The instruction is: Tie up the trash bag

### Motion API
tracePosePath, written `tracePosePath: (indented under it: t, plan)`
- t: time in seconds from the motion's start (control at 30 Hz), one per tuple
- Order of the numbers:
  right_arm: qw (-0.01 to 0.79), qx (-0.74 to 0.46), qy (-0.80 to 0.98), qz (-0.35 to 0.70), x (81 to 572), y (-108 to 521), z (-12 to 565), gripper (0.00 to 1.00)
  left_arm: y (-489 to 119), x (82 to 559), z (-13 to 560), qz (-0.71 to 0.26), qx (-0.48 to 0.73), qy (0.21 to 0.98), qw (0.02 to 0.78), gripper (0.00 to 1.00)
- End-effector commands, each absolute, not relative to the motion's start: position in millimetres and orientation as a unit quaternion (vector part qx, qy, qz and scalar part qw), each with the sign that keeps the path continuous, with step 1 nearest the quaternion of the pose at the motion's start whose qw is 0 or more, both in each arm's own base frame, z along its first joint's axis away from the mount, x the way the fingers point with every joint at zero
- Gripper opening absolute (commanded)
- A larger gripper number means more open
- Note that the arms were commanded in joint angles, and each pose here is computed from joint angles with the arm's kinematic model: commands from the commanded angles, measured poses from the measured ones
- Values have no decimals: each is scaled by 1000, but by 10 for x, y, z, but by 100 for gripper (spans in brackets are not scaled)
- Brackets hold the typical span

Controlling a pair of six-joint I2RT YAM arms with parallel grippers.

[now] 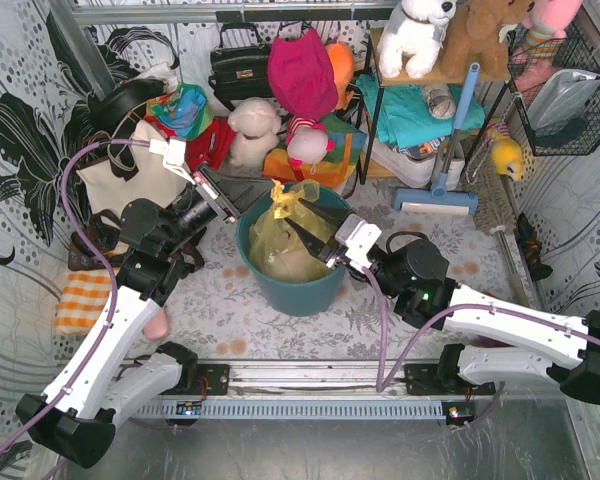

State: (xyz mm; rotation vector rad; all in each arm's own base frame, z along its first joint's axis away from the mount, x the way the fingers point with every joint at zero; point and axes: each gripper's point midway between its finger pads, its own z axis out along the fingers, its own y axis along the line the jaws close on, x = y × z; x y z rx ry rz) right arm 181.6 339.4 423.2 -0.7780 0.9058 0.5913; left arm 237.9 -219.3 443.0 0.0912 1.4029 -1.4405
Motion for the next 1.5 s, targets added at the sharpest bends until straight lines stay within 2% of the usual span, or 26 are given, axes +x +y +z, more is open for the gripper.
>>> tracePosePath:
  t: [0.0,0.23,0.43,0.6,0.63,0.87,1.13,1.23,1.37,1.4,1.47]
  plan:
    - [816,-366,371,249,1796,3413,4543,36,-2152,2294,4639,-606,61,563,559,0]
    - [833,-346,364,232,1911,3508,4595,26,-2155,2280,4650,-608,62,561,558,0]
    - [853,-301,364,223,2033,3512,4670,30,-2162,2266,4644,-610,65,560,556,0]
    - [880,-210,363,224,2124,3267,4788,3,-2141,2288,4620,-600,63,566,563,0]
    - [883,-192,362,227,2129,3199,4816,0,-2133,2315,4595,-594,59,570,565,0]
    - [868,-169,379,272,2008,2955,4751,0,-1978,2617,4410,-514,18,613,599,0]
    - [822,-118,474,292,2077,2641,4232,0,-1691,2884,4146,-412,-39,662,624,0]
    - [812,-120,481,308,2051,2663,4116,0,-1702,2859,4138,-418,-37,662,622,0]
    - [806,-128,481,320,2036,2746,4066,0,-1964,2664,4271,-487,24,640,594,0]
    - [805,-129,480,323,2032,2760,4061,0,-2035,2612,4285,-504,40,639,580,4]
    - [805,-134,478,325,2026,2794,4057,0,-2130,2529,4292,-529,58,641,553,26]
